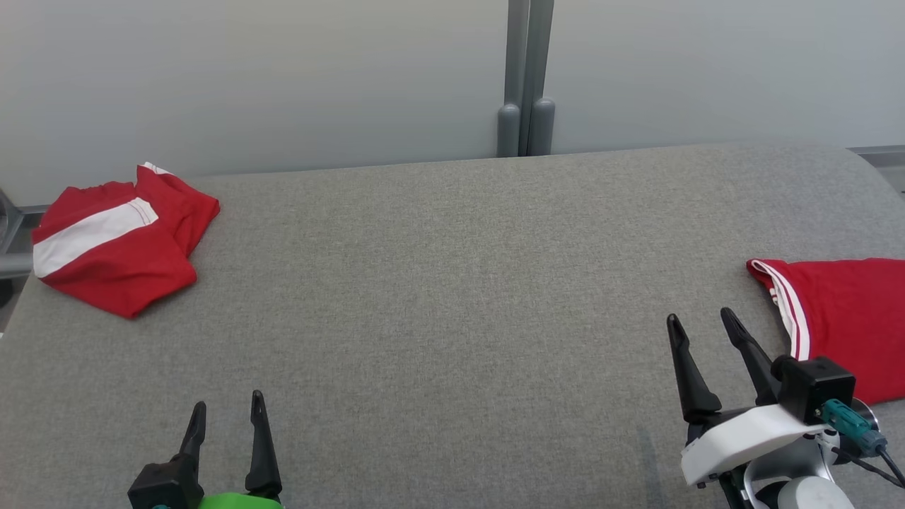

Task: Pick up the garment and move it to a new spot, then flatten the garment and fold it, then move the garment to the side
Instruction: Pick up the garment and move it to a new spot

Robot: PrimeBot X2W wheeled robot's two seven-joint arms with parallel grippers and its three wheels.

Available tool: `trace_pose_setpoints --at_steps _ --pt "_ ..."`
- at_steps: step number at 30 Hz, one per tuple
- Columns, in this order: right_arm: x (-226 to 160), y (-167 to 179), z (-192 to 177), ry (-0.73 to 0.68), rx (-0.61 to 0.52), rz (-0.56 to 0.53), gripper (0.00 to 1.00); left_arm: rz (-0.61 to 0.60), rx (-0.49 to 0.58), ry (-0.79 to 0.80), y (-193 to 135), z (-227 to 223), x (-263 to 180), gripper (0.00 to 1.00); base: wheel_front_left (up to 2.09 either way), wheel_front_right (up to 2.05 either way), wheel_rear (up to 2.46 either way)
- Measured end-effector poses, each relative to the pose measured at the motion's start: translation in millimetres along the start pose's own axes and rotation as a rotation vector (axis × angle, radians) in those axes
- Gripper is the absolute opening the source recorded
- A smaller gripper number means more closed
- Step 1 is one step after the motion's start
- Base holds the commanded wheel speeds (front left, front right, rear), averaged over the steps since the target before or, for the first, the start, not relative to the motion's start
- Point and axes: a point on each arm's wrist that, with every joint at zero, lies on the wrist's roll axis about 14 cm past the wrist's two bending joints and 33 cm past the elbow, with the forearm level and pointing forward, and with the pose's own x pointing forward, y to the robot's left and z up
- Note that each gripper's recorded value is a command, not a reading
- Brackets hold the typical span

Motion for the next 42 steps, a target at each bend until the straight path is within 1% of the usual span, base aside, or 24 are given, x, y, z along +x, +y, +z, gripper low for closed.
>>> trace_pose_setpoints --at_steps 13,20,28,38,42 --pt "2.3 1.1 -2.3 0.007 0.005 0.005 1.0 0.01 -0.001 -0.006 3.3 1.6 -0.6 1.0 0.0 0.0 0.0" --pt "11.9 14.9 -6.1 0.015 0.016 0.05 1.0 0.05 0.0 -0.031 16.0 9.5 -5.5 1.0 0.0 0.0 0.0" --pt "33.6 56.1 -11.7 0.022 0.04 0.175 1.0 0.177 0.0 -0.061 55.4 19.0 -29.0 1.0 0.0 0.0 0.0" --pt "55.8 129.7 -22.3 0.048 0.066 0.385 1.0 0.379 -0.026 -0.109 104.7 29.7 -78.4 1.0 0.0 0.0 0.0" --pt "63.1 157.9 -21.2 0.044 0.075 0.46 1.0 0.451 -0.04 -0.118 118.5 29.2 -97.2 1.0 0.0 0.0 0.0"
